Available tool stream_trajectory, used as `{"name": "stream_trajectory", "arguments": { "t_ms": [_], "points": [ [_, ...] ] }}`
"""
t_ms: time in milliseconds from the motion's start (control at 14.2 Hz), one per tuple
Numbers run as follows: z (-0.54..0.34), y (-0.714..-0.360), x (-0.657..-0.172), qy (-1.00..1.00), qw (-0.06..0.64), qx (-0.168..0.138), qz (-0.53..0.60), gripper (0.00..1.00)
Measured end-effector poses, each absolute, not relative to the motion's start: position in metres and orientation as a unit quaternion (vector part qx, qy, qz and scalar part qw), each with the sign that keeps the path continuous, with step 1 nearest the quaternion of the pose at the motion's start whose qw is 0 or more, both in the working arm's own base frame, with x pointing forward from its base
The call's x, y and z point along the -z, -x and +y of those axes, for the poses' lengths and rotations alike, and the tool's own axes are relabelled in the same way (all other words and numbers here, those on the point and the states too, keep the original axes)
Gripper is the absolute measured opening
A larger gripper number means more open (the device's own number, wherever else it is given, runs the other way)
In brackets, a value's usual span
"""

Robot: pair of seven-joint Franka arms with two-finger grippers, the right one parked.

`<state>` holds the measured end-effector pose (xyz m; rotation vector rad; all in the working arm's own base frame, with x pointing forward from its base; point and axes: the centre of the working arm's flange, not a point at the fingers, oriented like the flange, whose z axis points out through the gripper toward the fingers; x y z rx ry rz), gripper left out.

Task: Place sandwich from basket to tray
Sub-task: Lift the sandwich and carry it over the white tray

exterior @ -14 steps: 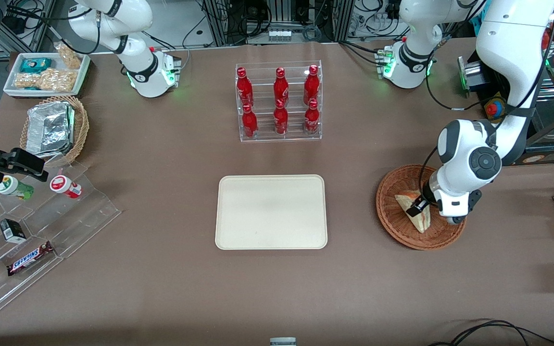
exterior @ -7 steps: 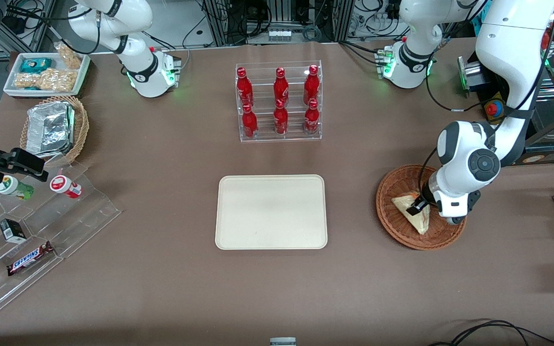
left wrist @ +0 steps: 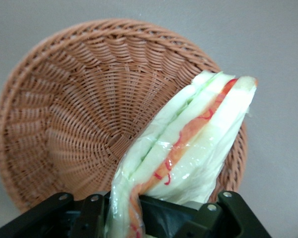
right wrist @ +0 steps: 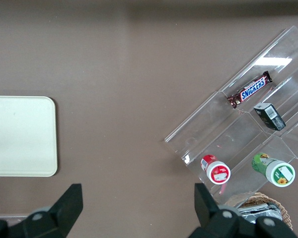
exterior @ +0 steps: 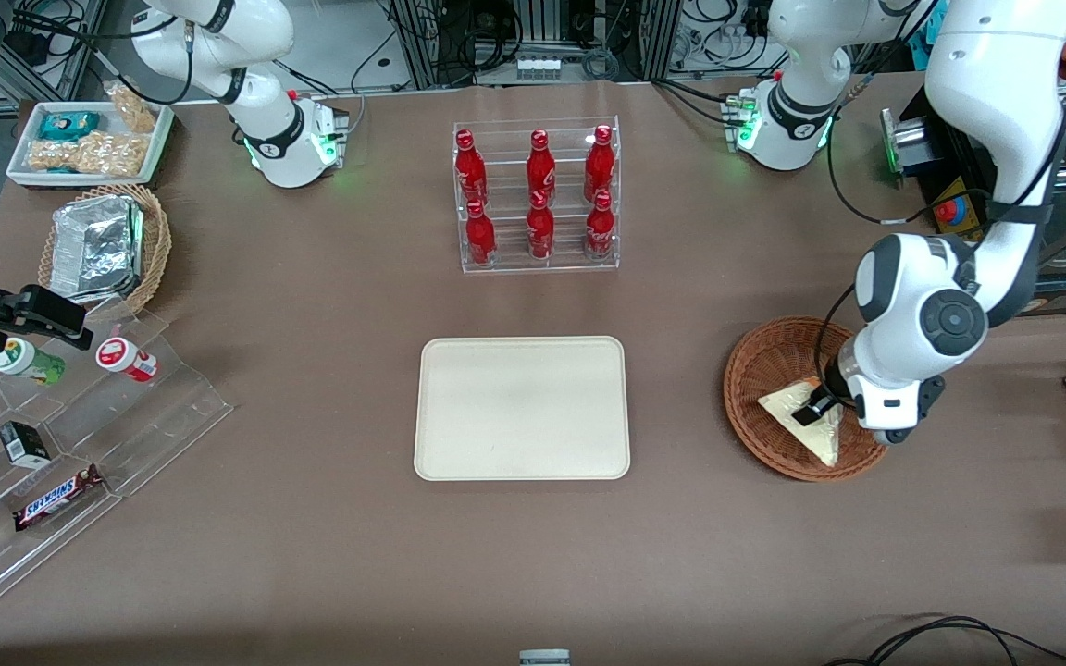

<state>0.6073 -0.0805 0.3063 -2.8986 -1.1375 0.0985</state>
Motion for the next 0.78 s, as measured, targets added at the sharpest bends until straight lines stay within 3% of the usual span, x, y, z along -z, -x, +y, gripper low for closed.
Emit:
{"name": "stream_trajectory", "arguments": {
  "t_ms": [282, 565, 776],
  "points": [
    [-0.150, -0.611, -0.343, 0.953, 0.024, -0.020, -0.302, 0.07],
    [-0.256, -0.577, -0.332, 0.978, 0.042, -0.016, -0.204, 0.07],
    [-0.339, -0.553, -0.317, 0.985, 0.058, -0.034, -0.158, 0.07]
  ]
}}
